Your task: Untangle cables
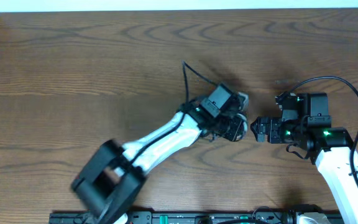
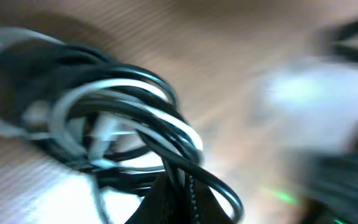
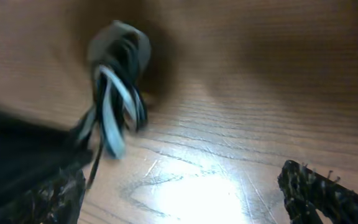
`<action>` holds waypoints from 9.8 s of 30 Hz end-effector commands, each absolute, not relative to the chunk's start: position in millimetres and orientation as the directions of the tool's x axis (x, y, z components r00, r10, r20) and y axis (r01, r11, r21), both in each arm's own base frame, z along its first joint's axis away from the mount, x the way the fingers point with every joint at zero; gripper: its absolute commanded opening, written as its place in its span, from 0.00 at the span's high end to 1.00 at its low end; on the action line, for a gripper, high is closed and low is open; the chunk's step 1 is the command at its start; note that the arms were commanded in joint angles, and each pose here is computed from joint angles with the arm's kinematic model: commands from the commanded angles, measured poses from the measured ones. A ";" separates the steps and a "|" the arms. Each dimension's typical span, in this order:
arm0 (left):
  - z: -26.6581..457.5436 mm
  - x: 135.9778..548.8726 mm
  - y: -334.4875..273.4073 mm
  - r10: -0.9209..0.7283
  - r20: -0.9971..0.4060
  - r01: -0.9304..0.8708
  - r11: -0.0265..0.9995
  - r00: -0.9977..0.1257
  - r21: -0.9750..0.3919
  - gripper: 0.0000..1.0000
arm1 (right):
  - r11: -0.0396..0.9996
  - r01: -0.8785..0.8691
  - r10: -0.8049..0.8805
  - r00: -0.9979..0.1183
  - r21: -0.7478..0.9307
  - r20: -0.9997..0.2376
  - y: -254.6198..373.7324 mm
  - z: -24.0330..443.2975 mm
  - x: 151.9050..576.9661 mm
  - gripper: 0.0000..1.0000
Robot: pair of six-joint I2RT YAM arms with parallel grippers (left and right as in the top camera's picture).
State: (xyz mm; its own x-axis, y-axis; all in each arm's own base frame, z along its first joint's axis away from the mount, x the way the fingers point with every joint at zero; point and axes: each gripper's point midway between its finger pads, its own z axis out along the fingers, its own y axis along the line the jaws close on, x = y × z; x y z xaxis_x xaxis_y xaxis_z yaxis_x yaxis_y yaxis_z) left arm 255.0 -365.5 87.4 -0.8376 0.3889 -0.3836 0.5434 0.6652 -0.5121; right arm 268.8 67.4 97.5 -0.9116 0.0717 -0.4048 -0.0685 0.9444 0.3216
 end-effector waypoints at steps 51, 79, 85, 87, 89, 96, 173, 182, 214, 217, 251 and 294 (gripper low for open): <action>30.1 359.8 -171.9 0.020 -0.072 0.067 0.670 -0.997 -0.739 0.08 | 0.948 0.029 0.149 -0.920 0.317 -0.363 60.2 98.0 265.5 0.14; 50.0 354.5 -211.8 0.113 -0.235 0.220 0.837 -0.966 -0.501 0.34 | 0.948 0.029 0.149 -0.920 0.317 -0.363 60.3 98.1 265.5 0.13; 35.3 350.3 -219.9 0.200 -0.292 0.285 0.914 -0.935 -0.289 0.35 | 0.948 0.029 0.150 -0.920 0.318 -0.363 60.3 98.1 265.5 0.13; 32.2 351.3 -222.1 0.218 -0.312 0.297 0.926 -0.925 -0.233 0.35 | 0.948 0.029 0.150 -0.920 0.318 -0.363 60.3 98.1 265.5 0.13; 34.0 353.0 -228.6 0.216 -0.330 0.303 0.923 -0.919 -0.237 0.35 | 0.948 0.029 0.150 -0.920 0.318 -0.363 60.3 98.1 265.5 0.13; 27.2 354.9 -232.1 0.152 -0.314 0.239 0.935 -0.937 -0.261 0.57 | 0.948 0.029 0.150 -0.920 0.318 -0.363 60.3 98.2 265.5 0.13; 111.9 301.2 -255.5 0.205 -0.326 0.331 0.854 -0.923 -0.401 0.92 | 0.715 -0.338 -0.037 -0.892 0.612 -0.450 135.3 138.4 253.3 0.67; 114.1 299.9 -263.1 0.195 -0.332 0.329 0.849 -0.923 -0.414 0.93 | 0.707 -0.500 -0.267 -0.843 0.500 -0.466 171.6 124.3 226.3 0.66; 98.8 288.3 -241.2 0.209 -0.280 0.288 0.915 -0.937 -0.282 0.93 | 0.916 0.348 0.254 -0.888 -0.200 -0.383 5.9 84.6 228.5 0.99; 98.5 287.3 -240.9 0.210 -0.275 0.288 0.915 -0.938 -0.282 0.93 | 0.901 0.404 0.322 -0.868 -0.160 -0.379 -1.3 83.2 231.1 0.99; 135.2 281.2 -243.3 0.150 -0.330 0.268 0.899 -0.932 -0.347 0.93 | 0.737 -0.531 -0.294 -0.809 0.418 -0.509 214.5 119.2 226.5 0.99; 152.4 265.5 -272.3 0.221 -0.329 0.367 0.787 -0.918 -0.497 0.93 | 0.742 -0.469 -0.194 -0.834 0.479 -0.516 198.2 127.6 246.2 0.99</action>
